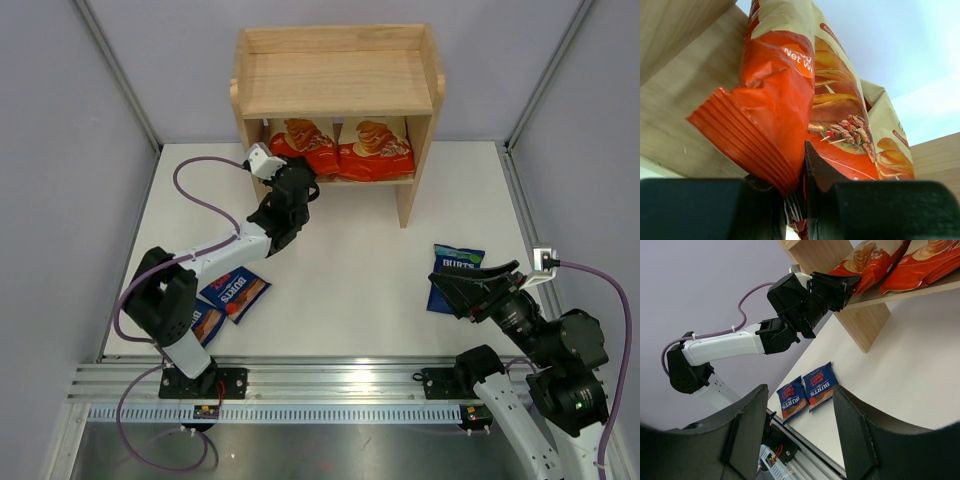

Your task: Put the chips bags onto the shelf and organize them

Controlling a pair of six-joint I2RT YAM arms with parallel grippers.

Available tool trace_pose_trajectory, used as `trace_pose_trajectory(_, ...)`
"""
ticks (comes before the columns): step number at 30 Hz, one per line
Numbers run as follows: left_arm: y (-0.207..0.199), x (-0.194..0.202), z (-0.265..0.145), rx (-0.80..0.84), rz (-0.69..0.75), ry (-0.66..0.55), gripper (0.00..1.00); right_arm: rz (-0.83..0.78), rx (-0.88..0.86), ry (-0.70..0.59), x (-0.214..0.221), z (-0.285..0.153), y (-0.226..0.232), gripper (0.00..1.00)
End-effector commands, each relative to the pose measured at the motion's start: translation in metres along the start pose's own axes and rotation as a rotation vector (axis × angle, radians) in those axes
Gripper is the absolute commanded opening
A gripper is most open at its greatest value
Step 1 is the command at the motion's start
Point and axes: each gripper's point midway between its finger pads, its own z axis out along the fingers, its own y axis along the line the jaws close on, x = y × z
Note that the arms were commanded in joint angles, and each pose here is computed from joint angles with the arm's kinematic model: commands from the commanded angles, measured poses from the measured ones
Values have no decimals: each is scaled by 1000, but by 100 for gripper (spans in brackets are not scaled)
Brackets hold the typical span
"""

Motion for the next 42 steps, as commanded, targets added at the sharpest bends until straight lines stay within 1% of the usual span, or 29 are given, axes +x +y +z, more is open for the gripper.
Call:
trace_pose_trajectory(1,14,5,5,1,132,-7,14,-22,-44,-30,-10,-6,15,62)
trace_pose_trajectory(3,14,6,4,12,151,-4,14,-19,-46,-30,-10,-7,16,62)
trace_pose_trajectory(4,17,8,4,9,163,-2,18,-19,-45,-33,-11,-7,16,62)
trace_pose_trajectory(7,23,8,2,0,185,0,23,-17,-47,-31,-11,-7,16,62)
trace_pose_trajectory(10,28,7,-1,-16,201,0,34,-13,-47,-33,-11,-8,16,62)
trace_pose_trajectory(11,30,6,-2,-20,207,1,39,-11,-50,-34,-11,-8,17,62)
trace_pose_trajectory(14,34,3,-6,-36,213,-5,43,-8,-48,-36,-11,-8,17,62)
trace_pose_trajectory(15,33,2,-7,-34,213,-6,51,-7,-48,-38,-11,-8,17,62)
trace_pose_trajectory(18,30,0,-11,-22,216,-9,68,-5,-48,-35,-11,-8,17,62)
trace_pose_trajectory(21,27,-4,-14,-23,223,-14,71,-3,-40,-31,-10,-7,14,62)
trace_pose_trajectory(25,27,-10,-23,-27,215,-30,71,-4,-23,-29,-8,-5,10,62)
trace_pose_trajectory(28,30,-15,-27,-36,204,-38,70,1,-22,-26,-7,-4,8,62)
trace_pose_trajectory(32,38,-18,-29,-66,209,-42,62,4,-22,-21,-5,-4,7,62)
trace_pose_trajectory(34,40,-17,-29,-74,215,-43,60,4,-25,-20,-5,-4,8,62)
trace_pose_trajectory(42,54,-20,-32,-139,225,-44,57,5,-21,-23,-5,-5,7,62)
